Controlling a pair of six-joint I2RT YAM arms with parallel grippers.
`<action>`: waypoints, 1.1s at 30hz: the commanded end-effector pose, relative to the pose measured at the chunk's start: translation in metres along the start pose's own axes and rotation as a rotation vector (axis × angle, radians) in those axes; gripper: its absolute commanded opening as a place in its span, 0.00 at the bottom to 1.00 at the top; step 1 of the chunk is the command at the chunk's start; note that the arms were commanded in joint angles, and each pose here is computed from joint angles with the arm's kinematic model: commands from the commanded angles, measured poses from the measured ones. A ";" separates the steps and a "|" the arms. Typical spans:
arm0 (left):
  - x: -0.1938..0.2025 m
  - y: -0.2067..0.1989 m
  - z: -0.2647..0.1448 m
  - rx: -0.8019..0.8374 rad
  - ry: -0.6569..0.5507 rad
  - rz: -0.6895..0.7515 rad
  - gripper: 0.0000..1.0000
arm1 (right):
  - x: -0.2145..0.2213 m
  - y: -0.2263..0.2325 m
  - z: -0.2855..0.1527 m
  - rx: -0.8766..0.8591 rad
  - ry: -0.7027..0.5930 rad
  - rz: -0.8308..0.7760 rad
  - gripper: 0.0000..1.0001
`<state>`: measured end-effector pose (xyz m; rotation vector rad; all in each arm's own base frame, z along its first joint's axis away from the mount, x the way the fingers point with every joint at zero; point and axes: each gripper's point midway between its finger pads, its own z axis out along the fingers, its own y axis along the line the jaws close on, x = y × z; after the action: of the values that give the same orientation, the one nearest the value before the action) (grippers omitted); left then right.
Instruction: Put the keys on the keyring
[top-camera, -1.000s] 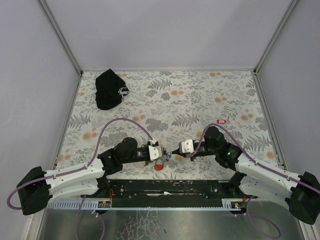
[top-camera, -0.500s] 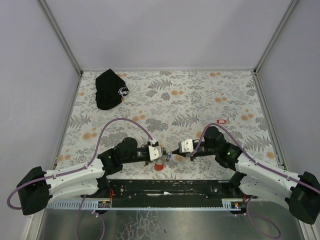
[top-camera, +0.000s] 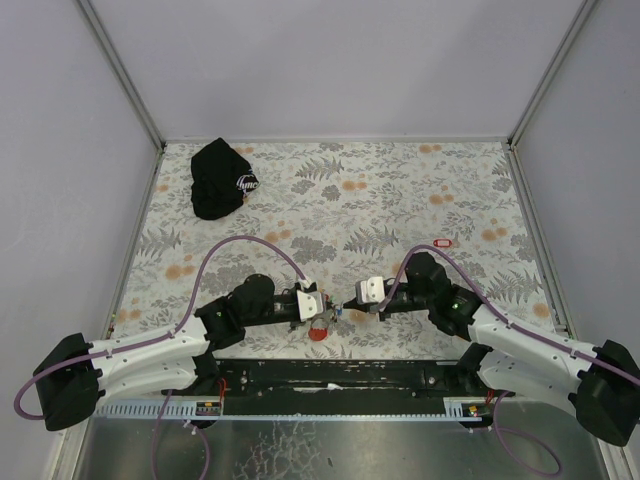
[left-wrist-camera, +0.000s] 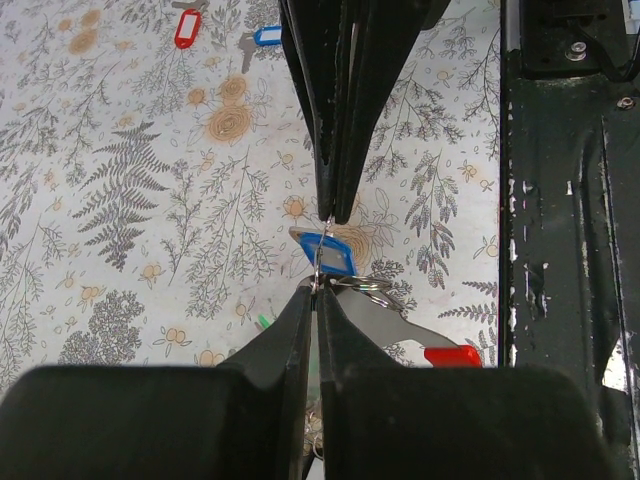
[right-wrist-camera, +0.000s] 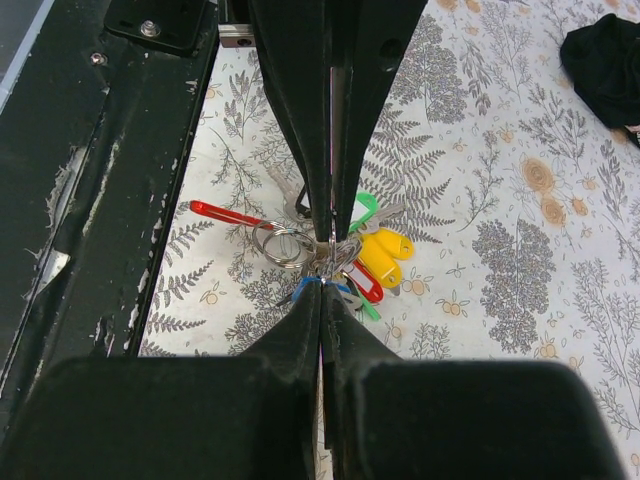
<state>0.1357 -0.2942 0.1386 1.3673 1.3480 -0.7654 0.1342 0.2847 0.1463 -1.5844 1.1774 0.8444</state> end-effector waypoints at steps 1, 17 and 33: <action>-0.028 0.006 0.001 -0.005 -0.091 0.026 0.00 | -0.019 -0.008 0.004 0.011 -0.052 -0.028 0.00; -0.029 0.000 0.003 0.032 -0.093 0.023 0.00 | -0.027 -0.009 0.012 0.008 -0.089 -0.064 0.00; -0.023 0.028 0.001 -0.121 -0.041 -0.118 0.00 | -0.024 -0.004 0.007 0.018 -0.072 -0.130 0.00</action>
<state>0.1381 -0.2945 0.1376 1.3283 1.4074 -0.7931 0.1318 0.2933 0.1478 -1.5905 1.1275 0.8360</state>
